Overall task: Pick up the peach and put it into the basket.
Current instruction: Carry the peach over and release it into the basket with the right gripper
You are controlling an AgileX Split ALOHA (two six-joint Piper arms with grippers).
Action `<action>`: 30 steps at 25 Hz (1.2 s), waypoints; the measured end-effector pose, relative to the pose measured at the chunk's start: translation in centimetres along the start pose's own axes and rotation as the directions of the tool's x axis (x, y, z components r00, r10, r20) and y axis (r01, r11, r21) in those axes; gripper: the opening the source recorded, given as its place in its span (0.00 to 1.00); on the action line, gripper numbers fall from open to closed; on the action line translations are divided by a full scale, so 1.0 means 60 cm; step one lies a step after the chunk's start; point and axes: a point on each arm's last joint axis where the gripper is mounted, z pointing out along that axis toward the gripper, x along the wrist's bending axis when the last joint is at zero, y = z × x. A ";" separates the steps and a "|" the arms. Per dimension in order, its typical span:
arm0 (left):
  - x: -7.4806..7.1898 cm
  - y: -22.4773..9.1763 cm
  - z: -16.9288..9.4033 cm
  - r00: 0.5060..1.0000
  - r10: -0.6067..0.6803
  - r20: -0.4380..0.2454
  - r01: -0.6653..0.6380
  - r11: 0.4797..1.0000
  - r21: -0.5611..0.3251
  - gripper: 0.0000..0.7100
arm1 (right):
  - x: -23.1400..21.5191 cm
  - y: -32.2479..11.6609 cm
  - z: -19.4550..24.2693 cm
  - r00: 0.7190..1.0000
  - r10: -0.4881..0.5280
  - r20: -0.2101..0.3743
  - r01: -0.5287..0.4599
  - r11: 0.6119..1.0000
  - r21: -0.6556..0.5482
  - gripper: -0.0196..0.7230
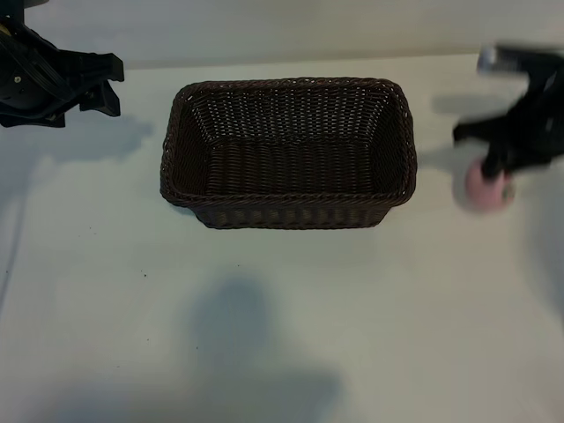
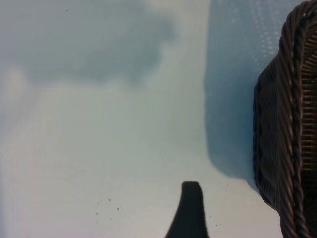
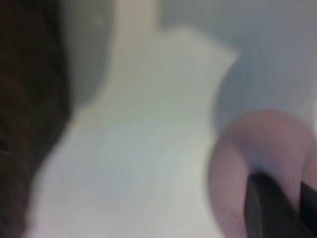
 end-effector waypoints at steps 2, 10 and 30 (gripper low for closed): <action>0.000 0.000 0.000 1.000 0.000 0.000 0.000 1.000 0.000 0.83 | 0.017 0.032 -0.052 0.999 -0.027 -0.018 0.025 0.996 -0.085 0.08; 0.000 0.000 0.000 1.000 0.000 0.000 0.000 1.000 0.000 0.83 | 0.142 0.062 -0.129 0.977 -0.176 -0.119 0.155 0.973 -0.172 0.08; 0.000 0.000 0.000 1.000 0.000 0.000 0.000 1.000 0.000 0.83 | 0.294 0.018 0.021 0.927 -0.342 -0.154 0.331 0.939 -0.093 0.57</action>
